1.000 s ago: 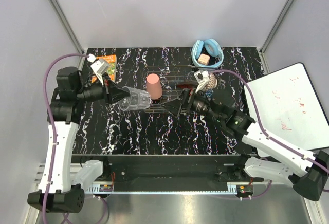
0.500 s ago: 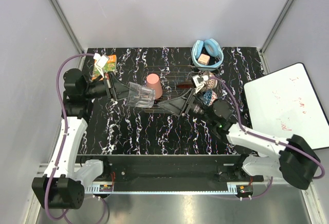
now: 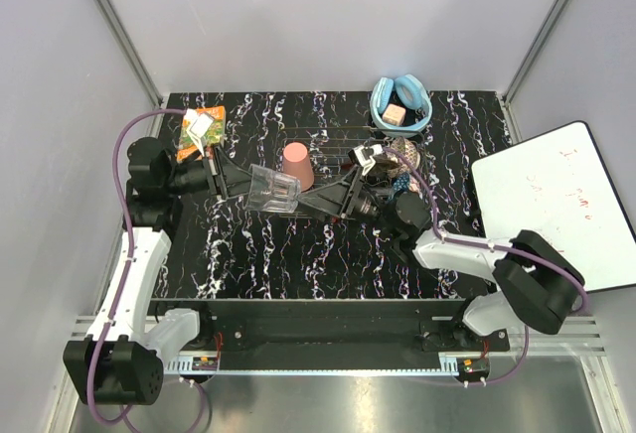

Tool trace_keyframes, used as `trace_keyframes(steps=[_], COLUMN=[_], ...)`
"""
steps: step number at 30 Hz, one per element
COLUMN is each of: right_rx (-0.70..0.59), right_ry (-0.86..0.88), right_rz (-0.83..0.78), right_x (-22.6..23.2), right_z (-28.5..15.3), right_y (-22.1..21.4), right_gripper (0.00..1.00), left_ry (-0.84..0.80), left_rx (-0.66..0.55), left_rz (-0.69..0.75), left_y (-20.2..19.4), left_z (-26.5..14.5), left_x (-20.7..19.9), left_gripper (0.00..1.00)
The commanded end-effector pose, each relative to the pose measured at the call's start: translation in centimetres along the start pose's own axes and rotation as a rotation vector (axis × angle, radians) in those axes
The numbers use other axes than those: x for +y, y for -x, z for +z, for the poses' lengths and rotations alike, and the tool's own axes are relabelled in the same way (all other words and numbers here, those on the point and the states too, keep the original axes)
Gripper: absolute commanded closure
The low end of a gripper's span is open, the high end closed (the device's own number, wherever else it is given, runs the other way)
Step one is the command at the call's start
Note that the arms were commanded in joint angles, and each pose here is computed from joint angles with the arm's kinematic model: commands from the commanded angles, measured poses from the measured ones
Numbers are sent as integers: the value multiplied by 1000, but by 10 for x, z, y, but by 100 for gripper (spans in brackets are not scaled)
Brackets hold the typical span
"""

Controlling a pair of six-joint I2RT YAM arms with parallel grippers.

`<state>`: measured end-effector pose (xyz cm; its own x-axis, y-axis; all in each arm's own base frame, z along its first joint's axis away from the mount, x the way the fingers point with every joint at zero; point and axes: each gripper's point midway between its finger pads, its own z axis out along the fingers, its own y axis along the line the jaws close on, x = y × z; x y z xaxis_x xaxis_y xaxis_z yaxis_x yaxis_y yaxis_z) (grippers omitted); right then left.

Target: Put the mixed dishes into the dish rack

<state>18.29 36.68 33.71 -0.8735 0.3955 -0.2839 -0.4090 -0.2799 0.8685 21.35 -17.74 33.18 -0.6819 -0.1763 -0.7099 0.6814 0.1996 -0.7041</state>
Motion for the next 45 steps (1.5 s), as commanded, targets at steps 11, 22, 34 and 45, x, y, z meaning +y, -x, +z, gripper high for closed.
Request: trace_keyframes(steps=[11,22,34,45], right_rx=[23,32,29,14], right_ry=[171,206,215,213], right_rz=[9,16,27,26], right_x=[33,38,42,46], right_z=[19,27,25,22], right_y=[7,8,9,14], right_gripper=[1,7,94,100], left_ry=[18,25,67,89], left_rx=[-3,7,42,86], left_rz=[62,74,78,94], left_y=[-4,-12,-22,-33], left_z=[0,1,-2,-5], left_x=[8,11,21,28], left_gripper=[100,100,91,22])
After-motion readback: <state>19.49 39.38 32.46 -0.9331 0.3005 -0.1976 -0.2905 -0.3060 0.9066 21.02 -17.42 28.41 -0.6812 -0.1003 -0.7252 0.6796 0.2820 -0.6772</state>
